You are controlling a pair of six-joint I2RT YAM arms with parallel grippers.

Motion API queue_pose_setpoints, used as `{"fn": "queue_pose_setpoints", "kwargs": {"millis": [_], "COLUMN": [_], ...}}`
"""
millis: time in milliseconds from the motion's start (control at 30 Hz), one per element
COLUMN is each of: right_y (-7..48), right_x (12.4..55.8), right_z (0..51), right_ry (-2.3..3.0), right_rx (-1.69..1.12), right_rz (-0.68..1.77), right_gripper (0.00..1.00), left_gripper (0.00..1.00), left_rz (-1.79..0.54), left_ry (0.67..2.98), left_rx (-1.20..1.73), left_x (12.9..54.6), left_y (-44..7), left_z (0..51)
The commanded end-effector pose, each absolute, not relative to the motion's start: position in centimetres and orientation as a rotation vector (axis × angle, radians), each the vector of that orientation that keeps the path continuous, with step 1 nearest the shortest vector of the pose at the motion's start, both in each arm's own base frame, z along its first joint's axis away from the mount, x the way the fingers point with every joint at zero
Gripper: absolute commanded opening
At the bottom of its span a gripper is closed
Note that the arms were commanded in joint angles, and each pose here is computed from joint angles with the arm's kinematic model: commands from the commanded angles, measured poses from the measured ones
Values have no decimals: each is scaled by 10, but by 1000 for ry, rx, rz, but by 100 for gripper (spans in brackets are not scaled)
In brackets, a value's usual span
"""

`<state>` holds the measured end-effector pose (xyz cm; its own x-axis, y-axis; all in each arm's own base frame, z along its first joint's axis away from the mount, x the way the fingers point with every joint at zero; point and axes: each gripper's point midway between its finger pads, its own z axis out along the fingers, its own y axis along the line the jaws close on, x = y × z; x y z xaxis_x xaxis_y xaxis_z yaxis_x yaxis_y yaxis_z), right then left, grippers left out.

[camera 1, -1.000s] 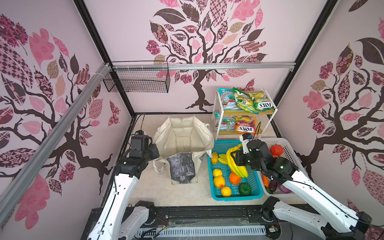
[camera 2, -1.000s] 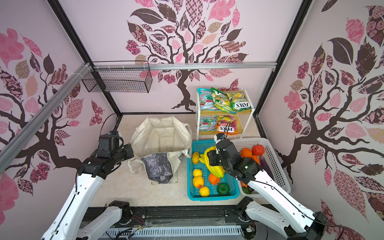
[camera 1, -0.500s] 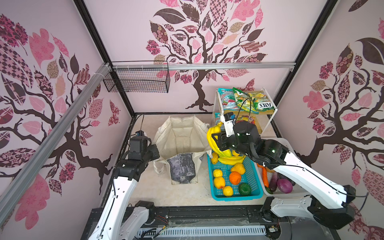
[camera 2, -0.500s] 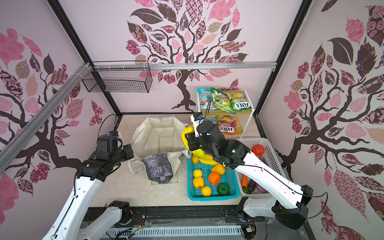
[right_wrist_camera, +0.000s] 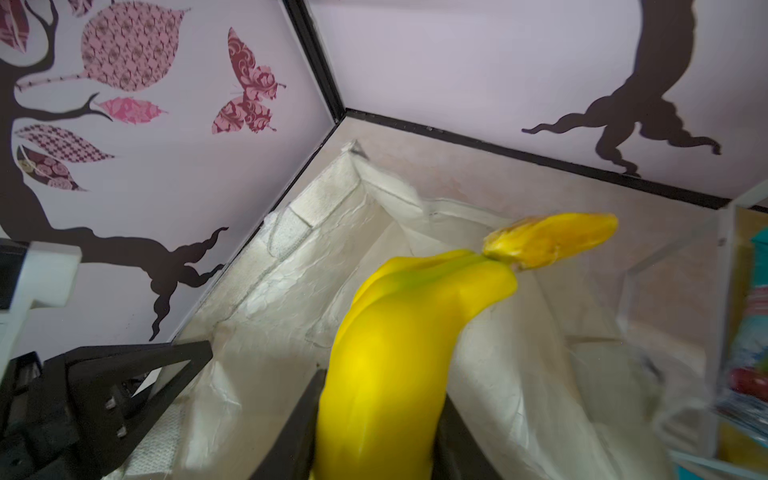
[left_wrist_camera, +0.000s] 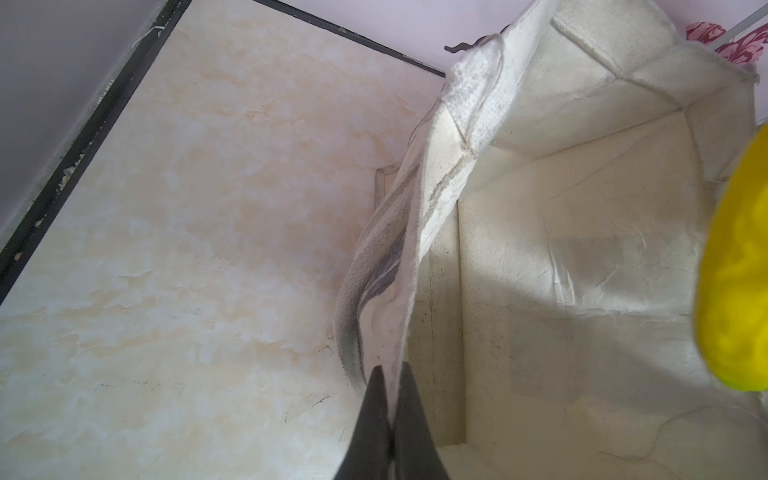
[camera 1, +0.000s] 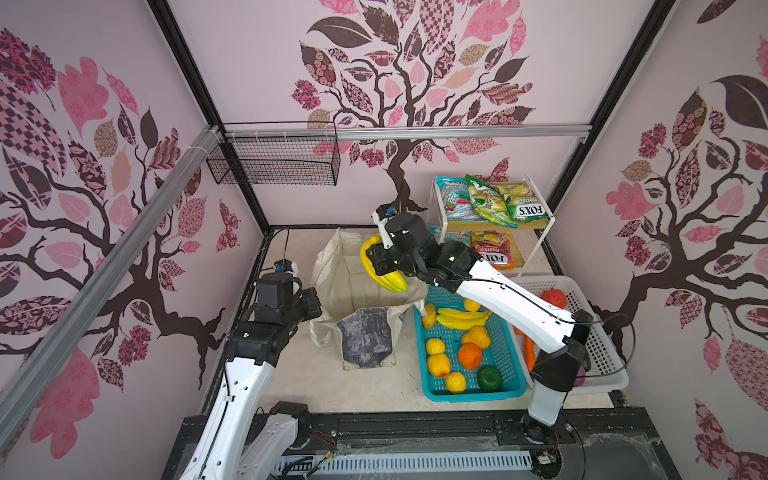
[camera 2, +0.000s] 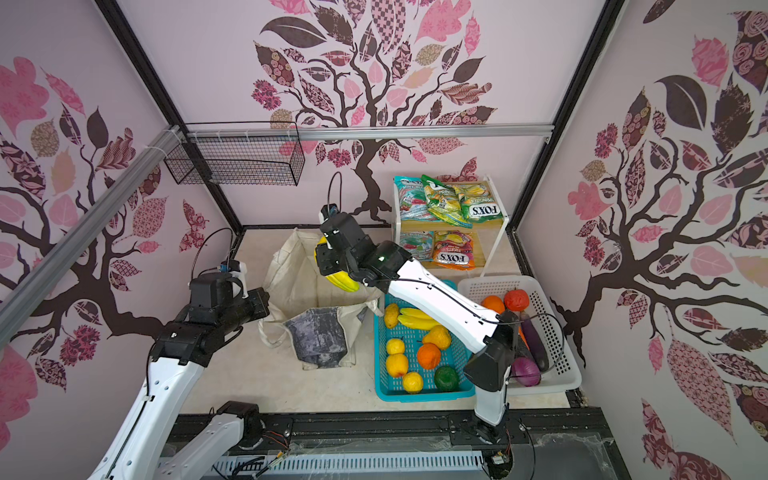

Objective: Place the food into the grocery bag and tie it
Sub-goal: 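Carry the bananas with the right gripper over the tote and lower inside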

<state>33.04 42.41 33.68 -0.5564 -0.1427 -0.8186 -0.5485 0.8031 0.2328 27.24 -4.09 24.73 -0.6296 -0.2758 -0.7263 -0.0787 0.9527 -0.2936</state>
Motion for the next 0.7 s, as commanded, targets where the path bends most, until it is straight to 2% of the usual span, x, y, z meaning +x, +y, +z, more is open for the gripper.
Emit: {"fn": "queue_pose_setpoints", "kwargs": {"millis": [0, 200, 433, 667], "right_y": [442, 453, 466, 470], "right_x": [318, 325, 347, 371], "right_z": [299, 233, 182, 113], "right_ry": [2229, 2349, 2379, 2469], "right_rx": [-567, -603, -595, -542], "right_rz": [498, 381, 252, 225], "right_gripper": [35, 35, 38, 39], "left_gripper": [0, 0, 0, 0], "left_rz": [-334, -363, -380, -357], "left_ry": [2234, 2231, 2215, 2204], "left_rx": [-226, -214, -211, -222], "left_x": [274, 274, 272, 271], "left_y": [-46, -51, -52, -48], "left_z": [245, 246, 250, 252]}}
